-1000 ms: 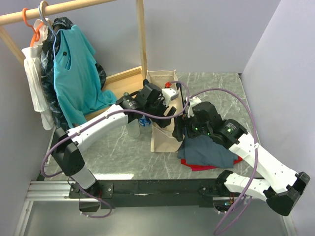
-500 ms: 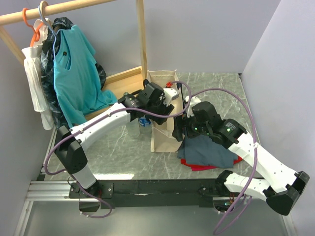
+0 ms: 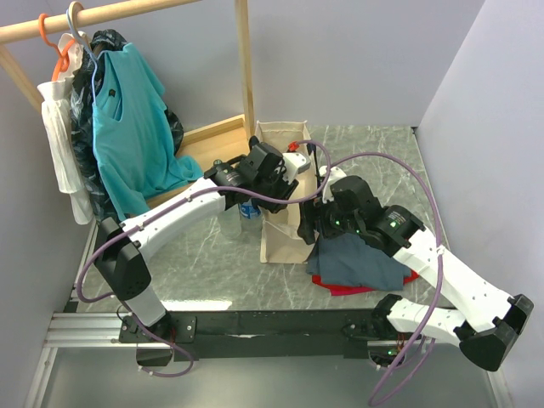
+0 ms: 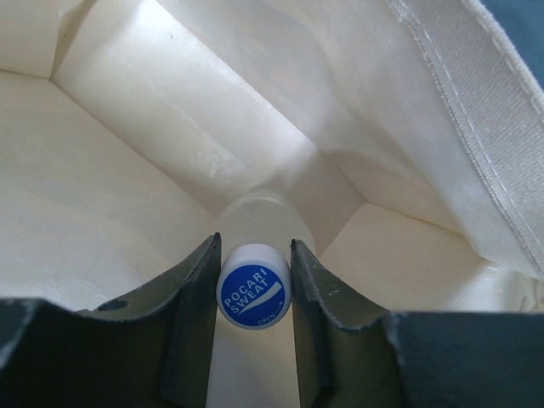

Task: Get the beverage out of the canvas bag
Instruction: Take out the drink from the canvas bag.

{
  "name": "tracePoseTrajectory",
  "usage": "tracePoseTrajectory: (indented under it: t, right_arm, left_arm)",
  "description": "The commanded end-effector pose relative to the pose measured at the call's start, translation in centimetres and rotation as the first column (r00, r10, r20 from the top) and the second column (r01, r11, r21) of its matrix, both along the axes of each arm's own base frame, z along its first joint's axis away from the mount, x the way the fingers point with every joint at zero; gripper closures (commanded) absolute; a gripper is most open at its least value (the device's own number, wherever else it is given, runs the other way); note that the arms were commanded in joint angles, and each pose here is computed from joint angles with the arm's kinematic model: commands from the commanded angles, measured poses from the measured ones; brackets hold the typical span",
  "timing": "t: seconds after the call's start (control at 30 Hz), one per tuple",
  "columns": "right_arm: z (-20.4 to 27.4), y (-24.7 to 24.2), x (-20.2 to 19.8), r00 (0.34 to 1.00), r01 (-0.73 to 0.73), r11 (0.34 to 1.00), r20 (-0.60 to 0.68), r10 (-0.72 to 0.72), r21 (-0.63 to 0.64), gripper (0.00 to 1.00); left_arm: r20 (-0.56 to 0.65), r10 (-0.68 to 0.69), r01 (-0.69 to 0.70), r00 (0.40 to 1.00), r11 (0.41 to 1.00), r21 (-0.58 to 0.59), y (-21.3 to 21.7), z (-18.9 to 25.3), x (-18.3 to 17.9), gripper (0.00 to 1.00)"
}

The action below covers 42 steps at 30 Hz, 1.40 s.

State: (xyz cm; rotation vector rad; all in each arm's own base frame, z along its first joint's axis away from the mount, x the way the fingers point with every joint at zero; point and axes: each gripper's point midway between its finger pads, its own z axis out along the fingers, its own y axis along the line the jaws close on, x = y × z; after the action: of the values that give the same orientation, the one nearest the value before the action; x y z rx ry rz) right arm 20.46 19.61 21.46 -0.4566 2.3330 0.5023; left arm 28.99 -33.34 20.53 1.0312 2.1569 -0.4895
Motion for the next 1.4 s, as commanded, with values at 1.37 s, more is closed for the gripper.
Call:
tracePoseTrajectory:
  t: [1.37]
  right_arm:
    - [0.1,-1.0,0.9,0.998,0.036,0.998,0.056,-0.033,-0.060,0.00]
  left_arm:
    - [0.319,0.159,-0.030,0.934,0.927,-0.374,-0.7,15.8,2.5,0.99]
